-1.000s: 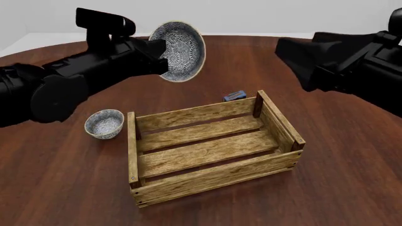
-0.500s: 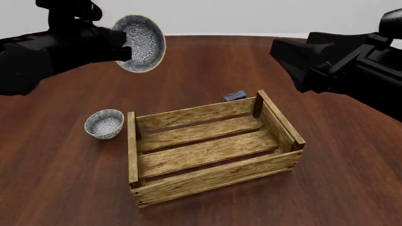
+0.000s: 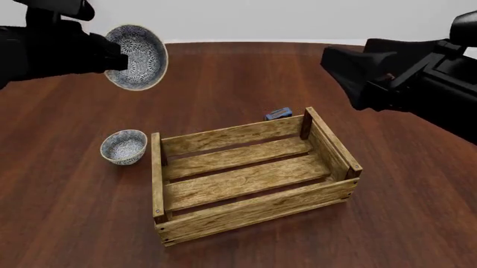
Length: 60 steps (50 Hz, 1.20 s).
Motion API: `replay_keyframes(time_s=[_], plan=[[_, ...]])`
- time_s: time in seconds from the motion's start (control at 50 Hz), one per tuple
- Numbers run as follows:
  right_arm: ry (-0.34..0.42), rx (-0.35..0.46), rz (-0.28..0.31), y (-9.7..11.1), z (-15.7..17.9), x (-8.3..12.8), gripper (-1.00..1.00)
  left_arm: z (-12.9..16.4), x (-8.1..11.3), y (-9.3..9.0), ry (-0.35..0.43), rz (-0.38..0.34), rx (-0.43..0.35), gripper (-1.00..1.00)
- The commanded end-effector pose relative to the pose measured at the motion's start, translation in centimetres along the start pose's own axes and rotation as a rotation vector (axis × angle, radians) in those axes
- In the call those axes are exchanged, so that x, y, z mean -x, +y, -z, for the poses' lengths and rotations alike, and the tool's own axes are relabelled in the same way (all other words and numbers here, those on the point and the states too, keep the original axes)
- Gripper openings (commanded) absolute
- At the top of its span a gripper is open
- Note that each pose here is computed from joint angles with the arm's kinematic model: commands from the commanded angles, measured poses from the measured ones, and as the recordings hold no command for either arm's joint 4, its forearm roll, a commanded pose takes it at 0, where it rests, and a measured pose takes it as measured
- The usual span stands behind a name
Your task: Stack the right bowl on the left bowl and place them in the tray.
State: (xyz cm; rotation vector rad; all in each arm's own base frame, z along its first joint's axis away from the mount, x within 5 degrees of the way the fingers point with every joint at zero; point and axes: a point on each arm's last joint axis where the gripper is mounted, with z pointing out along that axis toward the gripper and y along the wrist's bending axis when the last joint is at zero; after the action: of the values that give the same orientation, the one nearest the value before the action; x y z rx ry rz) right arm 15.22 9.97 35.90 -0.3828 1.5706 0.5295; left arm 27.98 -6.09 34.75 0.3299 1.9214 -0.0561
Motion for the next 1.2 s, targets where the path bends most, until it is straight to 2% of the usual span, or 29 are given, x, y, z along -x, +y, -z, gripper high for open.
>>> replay_keyframes(time_s=[0.02,0.16,0.2,0.24,0.44,1.2], plan=[[-0.002,0.0,0.0,0.0,0.2,0.1,1.0,0.0,-1.1,1.4,0.063,0.053,0.041,-1.0],[-0.002,0.0,0.0,0.0,0.3,0.0,1.0,-1.2,-2.4,2.4,0.108,0.095,0.073,-1.0],[-0.003,0.0,-0.001,0.0,0.4,0.1,1.0,-1.6,-2.9,3.3,0.123,0.108,0.1,-1.0],[-0.005,-0.002,0.0,0.0,0.5,0.1,1.0,-1.9,-3.2,3.1,0.137,0.112,0.092,-1.0],[-0.007,-0.004,0.0,-0.1,0.6,0.1,1.0,-3.6,-4.9,4.6,0.187,0.153,0.133,-1.0],[-0.001,-0.008,0.0,-0.2,0.2,-0.1,1.0,-7.0,-11.0,5.4,0.329,0.221,0.16,-1.0]])
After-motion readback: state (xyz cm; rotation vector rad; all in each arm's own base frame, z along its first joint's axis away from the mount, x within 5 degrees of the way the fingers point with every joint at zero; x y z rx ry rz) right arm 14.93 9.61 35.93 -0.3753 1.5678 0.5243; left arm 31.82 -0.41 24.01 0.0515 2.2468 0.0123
